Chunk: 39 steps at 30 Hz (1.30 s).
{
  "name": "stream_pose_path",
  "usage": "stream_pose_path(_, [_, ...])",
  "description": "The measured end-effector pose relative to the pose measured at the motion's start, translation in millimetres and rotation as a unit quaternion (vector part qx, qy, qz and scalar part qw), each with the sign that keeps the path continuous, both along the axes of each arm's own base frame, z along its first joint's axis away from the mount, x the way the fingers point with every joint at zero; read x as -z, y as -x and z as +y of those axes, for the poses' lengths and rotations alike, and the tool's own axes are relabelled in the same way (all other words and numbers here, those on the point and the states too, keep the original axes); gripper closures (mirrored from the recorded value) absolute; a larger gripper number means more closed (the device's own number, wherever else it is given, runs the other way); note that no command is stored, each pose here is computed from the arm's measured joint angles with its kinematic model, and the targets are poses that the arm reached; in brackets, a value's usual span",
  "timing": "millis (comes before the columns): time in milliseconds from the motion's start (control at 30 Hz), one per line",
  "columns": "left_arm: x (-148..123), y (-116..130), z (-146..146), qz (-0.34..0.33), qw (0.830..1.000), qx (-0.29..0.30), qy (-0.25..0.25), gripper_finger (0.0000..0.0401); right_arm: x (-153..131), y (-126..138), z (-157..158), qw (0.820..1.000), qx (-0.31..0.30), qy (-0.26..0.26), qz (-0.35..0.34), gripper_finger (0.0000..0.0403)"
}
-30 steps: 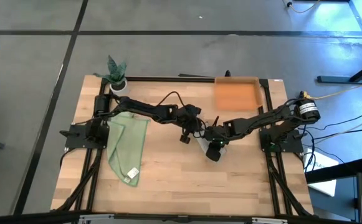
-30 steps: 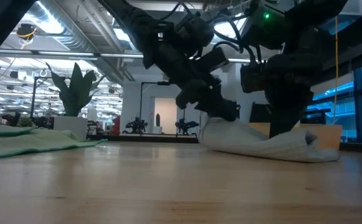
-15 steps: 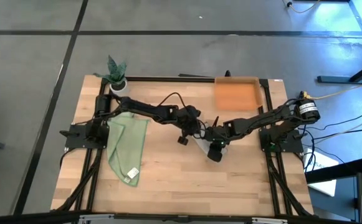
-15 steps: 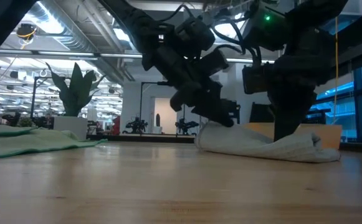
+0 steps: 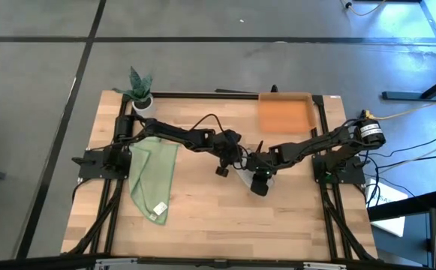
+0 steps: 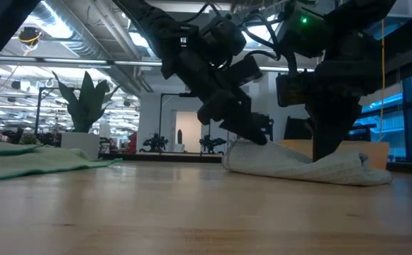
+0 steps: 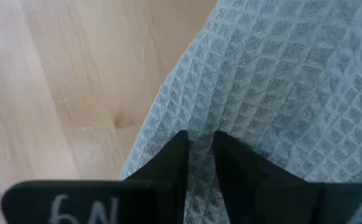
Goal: Roll microfiber towels into tight, uniform cylinder then place into a basket
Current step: Roll the gray microfiber towel
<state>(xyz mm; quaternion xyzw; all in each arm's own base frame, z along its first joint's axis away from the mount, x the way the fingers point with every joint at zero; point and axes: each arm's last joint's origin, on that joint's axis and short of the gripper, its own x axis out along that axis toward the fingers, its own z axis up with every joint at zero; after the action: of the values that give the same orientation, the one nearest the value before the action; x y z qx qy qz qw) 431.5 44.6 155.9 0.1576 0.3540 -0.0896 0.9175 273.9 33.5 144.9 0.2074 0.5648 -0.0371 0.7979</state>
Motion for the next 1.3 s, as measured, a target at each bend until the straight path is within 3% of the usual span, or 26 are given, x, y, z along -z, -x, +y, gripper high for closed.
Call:
stream_pose_path(433, [0, -1, -9, -0.001, 1.000, -0.003, -0.020, 0.0397, 0, 0, 0, 1.000, 0.000, 0.000, 0.000, 0.0324])
stream_pose_path(867, [-1, -2, -9, -0.007, 0.999, -0.052, 0.003, 0.0343, 0, 0, 0, 1.000, 0.000, 0.001, -0.001, 0.0324])
stream_pose_path(1133, [-28, 4, 9, -0.040, 0.996, -0.077, 0.012, 0.0353, -2, -2, 0, 1.000, 0.000, 0.001, -0.009, 0.0324])
stream_pose_path(1300, [-18, 6, 29, -0.021, 0.993, -0.079, 0.088, 0.0363, 0, -1, 1, 1.000, -0.016, 0.000, -0.004, 0.0324])
